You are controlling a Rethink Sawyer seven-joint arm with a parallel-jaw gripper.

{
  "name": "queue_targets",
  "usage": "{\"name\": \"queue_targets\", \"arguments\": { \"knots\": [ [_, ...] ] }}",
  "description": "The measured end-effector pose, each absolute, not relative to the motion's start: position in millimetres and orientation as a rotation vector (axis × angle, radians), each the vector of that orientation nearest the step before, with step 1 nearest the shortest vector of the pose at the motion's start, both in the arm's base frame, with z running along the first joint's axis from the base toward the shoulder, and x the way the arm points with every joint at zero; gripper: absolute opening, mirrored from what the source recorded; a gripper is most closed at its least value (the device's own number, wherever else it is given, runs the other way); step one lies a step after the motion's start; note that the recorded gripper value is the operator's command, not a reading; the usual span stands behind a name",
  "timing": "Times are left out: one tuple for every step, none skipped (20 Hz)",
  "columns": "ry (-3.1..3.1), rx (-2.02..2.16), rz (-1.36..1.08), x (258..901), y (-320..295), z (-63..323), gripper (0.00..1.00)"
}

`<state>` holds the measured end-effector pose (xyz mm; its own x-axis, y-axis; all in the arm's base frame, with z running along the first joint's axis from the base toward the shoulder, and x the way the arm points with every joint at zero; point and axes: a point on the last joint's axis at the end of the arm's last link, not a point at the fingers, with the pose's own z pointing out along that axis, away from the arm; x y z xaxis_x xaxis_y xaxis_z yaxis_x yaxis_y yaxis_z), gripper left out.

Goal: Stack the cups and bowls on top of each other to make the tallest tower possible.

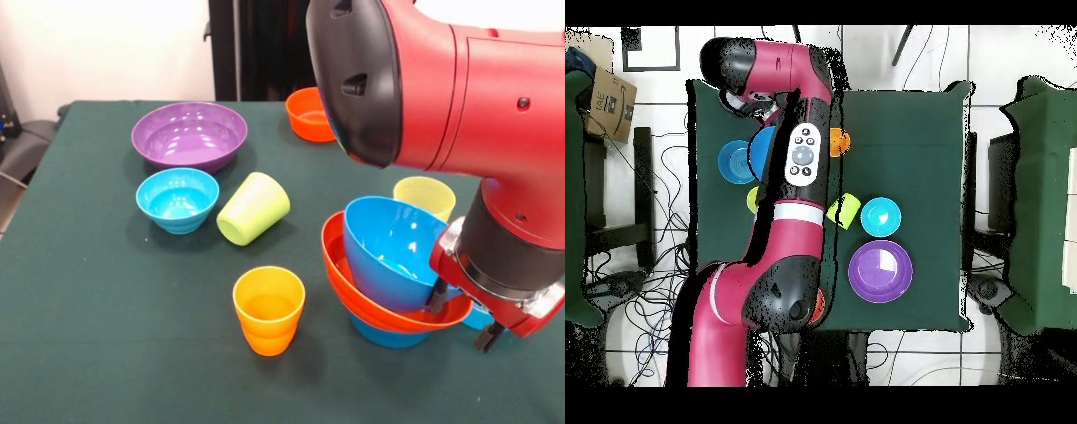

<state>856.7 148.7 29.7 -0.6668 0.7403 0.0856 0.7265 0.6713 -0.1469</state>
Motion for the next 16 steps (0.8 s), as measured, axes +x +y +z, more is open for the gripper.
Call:
{"name": "queue_targets", "arguments": {
  "knots": [
    [-2.745,-1.211,0.152,857,149,30,1.0],
    [-2.745,-1.21,0.154,857,149,30,1.0],
    [-2.746,-1.209,0.155,857,149,30,1.0],
    [-2.746,-1.209,0.156,857,149,30,1.0],
    [-2.747,-1.208,0.158,856,150,30,1.0],
    [-2.749,-1.206,0.161,856,151,30,1.0],
    [-2.752,-1.203,0.167,856,152,30,1.0],
    [-2.754,-1.2,0.171,856,153,30,1.0],
    [-2.755,-1.199,0.172,856,154,30,1.0],
    [-2.756,-1.198,0.174,856,154,30,1.0],
    [-2.759,-1.194,0.18,855,156,30,1.0],
    [-2.765,-1.188,0.193,855,158,30,1.0],
    [-2.77,-1.183,0.205,854,160,30,1.0],
    [-2.773,-1.18,0.213,854,160,30,1.0],
    [-2.776,-1.178,0.222,854,161,31,1.0],
    [-2.786,-1.171,0.25,854,161,31,1.0]
  ]
}}
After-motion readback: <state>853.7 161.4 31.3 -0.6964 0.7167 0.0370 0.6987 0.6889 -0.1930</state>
